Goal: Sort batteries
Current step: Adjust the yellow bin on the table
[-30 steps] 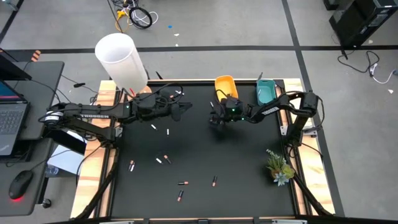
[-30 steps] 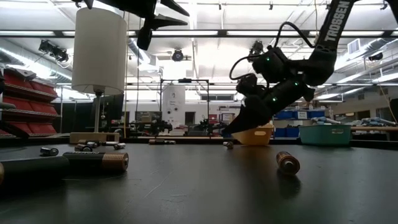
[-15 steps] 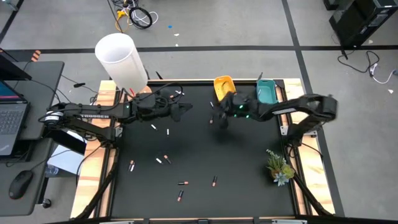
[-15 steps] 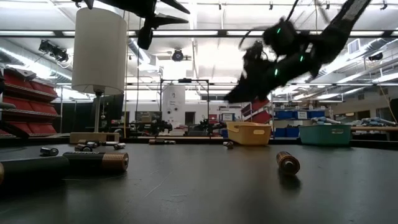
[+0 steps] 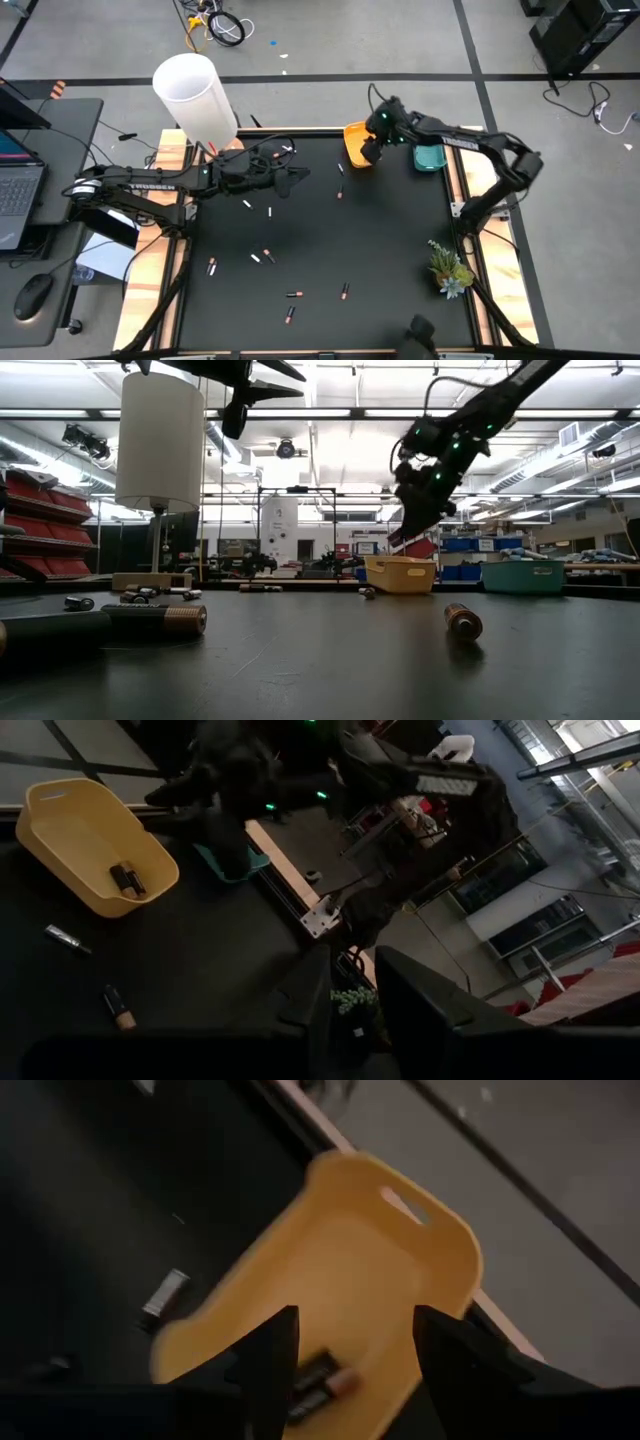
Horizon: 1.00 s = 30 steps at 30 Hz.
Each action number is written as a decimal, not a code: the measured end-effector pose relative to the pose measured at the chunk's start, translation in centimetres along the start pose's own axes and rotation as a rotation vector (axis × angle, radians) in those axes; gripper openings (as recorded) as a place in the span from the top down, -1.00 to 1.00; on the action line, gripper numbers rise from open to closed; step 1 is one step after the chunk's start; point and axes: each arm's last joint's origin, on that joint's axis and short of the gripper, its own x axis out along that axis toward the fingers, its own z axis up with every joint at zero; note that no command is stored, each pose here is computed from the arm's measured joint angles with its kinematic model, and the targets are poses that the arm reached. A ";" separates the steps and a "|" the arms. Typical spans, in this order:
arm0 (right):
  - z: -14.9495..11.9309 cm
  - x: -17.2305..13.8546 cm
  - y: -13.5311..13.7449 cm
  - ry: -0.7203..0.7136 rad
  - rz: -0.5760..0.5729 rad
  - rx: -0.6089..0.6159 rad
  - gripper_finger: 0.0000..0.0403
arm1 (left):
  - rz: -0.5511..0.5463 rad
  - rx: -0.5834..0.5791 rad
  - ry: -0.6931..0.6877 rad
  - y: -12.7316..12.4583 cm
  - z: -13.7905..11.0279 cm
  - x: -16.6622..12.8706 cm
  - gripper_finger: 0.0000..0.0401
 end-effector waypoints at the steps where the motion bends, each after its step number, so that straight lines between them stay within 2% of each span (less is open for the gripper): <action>1: 0.3 0.4 -0.3 0.015 -0.004 -0.008 -0.01 | 0.000 0.000 0.000 0.0 0.0 0.0 0.52; 7: 1.6 1.8 -1.3 0.141 -0.037 -0.035 0.00 | -0.014 -0.008 -0.009 -0.2 0.0 0.0 0.52; 11: 2.6 1.1 -0.3 0.137 -0.012 -0.090 0.01 | -0.039 -0.011 -0.019 -0.5 0.0 -0.1 0.52; 21: 1.0 2.2 1.6 0.289 0.087 -0.321 0.03 | -0.040 -0.010 -0.031 -0.7 0.0 -0.1 0.52; 30: -1.3 4.0 1.7 0.500 0.128 -0.339 0.09 | -0.045 -0.010 -0.035 -0.7 0.0 -0.1 0.52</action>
